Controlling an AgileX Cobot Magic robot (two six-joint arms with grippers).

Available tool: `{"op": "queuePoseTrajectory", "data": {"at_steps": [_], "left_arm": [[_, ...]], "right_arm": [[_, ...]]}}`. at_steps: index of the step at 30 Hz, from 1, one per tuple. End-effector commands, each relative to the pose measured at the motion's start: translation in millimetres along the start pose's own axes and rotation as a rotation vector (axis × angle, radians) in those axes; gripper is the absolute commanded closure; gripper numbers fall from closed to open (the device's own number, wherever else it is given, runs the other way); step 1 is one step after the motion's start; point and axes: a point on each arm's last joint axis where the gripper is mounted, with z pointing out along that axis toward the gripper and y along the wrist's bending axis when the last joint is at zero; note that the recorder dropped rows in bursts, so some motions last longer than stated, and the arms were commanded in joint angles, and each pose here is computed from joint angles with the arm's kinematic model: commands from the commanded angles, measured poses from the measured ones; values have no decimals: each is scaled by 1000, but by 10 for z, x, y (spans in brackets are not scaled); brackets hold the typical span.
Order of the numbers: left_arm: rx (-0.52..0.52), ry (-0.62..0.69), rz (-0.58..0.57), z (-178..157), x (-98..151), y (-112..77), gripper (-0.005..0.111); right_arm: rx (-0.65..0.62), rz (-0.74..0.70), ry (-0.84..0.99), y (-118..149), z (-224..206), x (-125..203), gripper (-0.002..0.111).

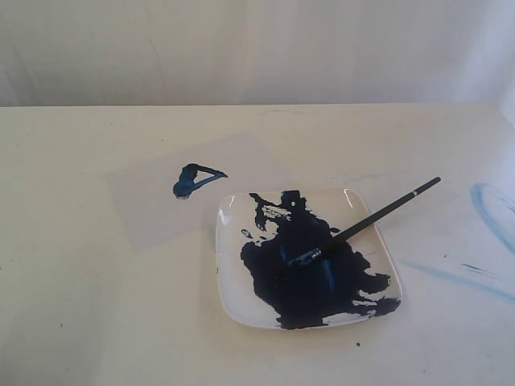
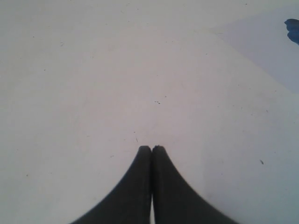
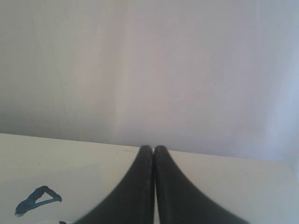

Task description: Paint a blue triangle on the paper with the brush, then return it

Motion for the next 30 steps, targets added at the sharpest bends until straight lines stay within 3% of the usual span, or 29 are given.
{"op": "queuePoseTrajectory", "data": {"at_steps": [1, 8, 12, 17, 24, 30], "left_arm": [[-3, -2, -7, 2, 9, 1, 107], [-3, -2, -7, 2, 9, 1, 107], [-3, -2, -7, 2, 9, 1, 107], [-3, -2, -7, 2, 9, 1, 107], [-3, -2, -7, 2, 9, 1, 107], [-3, -2, -7, 2, 9, 1, 107]], "right_arm": [[-2, -3, -50, 10, -194, 30, 108], [-13, 31, -273, 42, -894, 165, 108], [-46, 40, -265, 80, -1106, 342, 108], [-48, 74, -157, 84, -996, 609, 108], [21, 85, 174, 49, -706, 1673, 108], [21, 84, 229, 52, -710, 1752, 108]]}}
